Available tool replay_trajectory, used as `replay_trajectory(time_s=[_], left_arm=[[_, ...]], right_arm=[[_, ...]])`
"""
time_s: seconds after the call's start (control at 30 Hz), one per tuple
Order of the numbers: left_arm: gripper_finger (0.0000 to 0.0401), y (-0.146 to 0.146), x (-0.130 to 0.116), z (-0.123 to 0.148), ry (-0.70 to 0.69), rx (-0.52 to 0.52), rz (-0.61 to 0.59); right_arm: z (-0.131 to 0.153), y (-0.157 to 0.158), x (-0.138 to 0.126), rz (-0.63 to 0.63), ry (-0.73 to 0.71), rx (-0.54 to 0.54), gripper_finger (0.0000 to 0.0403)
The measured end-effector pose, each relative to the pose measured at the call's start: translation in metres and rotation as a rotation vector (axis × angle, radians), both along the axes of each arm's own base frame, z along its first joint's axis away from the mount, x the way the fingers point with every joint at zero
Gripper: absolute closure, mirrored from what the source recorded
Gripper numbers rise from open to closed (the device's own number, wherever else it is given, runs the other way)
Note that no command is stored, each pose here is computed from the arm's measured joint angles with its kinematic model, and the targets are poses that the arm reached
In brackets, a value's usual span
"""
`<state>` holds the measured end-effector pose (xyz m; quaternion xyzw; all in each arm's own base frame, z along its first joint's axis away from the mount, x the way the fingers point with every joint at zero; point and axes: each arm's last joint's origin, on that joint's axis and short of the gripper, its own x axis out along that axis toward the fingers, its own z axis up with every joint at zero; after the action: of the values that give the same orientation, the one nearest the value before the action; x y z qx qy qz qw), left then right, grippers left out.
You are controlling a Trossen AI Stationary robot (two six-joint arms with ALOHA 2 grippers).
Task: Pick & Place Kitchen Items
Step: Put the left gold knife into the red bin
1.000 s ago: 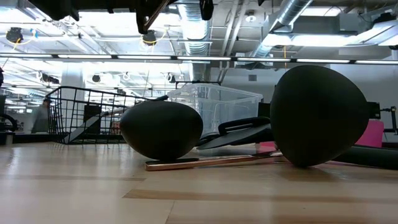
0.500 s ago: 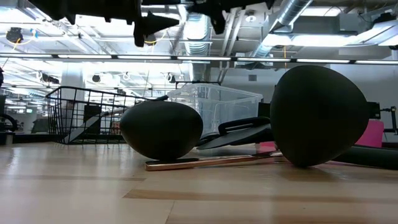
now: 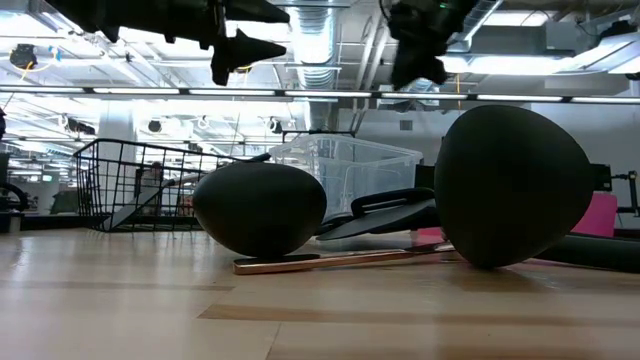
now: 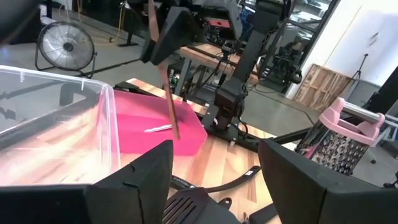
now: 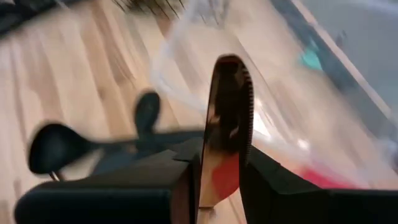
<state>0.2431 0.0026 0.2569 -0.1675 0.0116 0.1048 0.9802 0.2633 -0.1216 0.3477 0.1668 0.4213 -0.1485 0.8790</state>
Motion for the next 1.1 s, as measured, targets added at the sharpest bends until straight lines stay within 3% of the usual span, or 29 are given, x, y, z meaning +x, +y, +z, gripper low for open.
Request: replay_trajectory(time_s=[0.23,0.37,0.8,1.1], left_arm=[[0.0178,0.000,0.000,0.000,0.001,-0.003,-0.001],[0.0178,0.000,0.000,0.000,0.001,-0.004,-0.001],[0.0182,0.000,0.000,0.000,-0.009,-0.052,-0.001],[0.0184,0.000,0.000,0.000,-0.009,-0.055,-0.002]], right_arm=[[-0.007,-0.009,-0.032,-0.083,0.223,0.038,0.0335],[-0.014,-0.014,-0.035,-0.105,0.317,0.015,0.0335],[-0.020,-0.022,-0.048,-0.140,0.424,0.073,0.0335],[-0.021,-0.033,-0.057,-0.207,0.462,0.052,0.0335]])
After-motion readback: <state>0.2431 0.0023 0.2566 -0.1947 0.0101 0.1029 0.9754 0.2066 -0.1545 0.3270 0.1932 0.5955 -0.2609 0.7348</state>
